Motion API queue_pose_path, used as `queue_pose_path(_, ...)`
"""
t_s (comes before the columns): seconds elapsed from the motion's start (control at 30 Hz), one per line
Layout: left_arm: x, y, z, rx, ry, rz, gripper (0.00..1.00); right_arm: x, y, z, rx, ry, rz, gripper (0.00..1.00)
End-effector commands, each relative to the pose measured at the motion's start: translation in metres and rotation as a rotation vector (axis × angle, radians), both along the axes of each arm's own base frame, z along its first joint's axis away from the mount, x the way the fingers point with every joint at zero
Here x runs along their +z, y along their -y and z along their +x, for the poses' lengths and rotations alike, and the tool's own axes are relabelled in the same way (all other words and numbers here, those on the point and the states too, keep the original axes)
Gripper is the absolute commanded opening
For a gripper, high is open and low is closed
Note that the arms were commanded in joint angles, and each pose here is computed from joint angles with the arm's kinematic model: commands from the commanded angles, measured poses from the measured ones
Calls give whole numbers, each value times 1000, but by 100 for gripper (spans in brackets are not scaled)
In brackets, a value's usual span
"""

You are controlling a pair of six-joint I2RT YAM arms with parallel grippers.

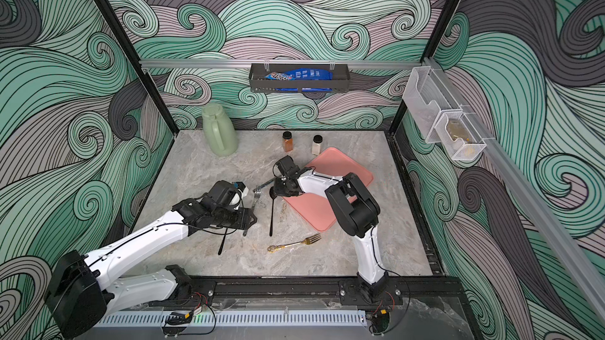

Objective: Set the spoon and fork side by side
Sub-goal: Adjust the tray at the center of the board.

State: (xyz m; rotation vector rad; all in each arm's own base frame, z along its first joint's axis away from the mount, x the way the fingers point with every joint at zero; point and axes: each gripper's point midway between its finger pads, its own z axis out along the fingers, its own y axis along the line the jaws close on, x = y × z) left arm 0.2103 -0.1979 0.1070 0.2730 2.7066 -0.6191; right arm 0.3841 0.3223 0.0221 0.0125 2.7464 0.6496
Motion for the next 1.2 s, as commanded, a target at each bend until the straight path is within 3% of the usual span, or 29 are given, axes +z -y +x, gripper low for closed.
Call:
queue_pose_path(0.0,-1,1,4,26,8,-6,59,5,-28,5,-35,-30,127,14)
queue_pose_path(0.2,-1,1,7,51,9,-9,59,49,-39,10,19,35,164,42)
queue_pose_path(0.3,1,2,8,51,13,-11,59,61,-18,1,59,87,75,52)
queue_pose_path(0.5,2,3,7,44,14,-21,59,41,50,-46,164,91,-200,60)
queue_pose_path(0.73,1,4,3,34,10,-33,59,19,94,-104,204,15,-264,71)
queue_pose_path(0.93,4,1,1,31,19,-36,59,-9,115,-131,191,-55,-298,69)
queue_pose_path(1.17,6,-1,0,35,27,-33,59,-10,99,-142,174,-85,-262,42)
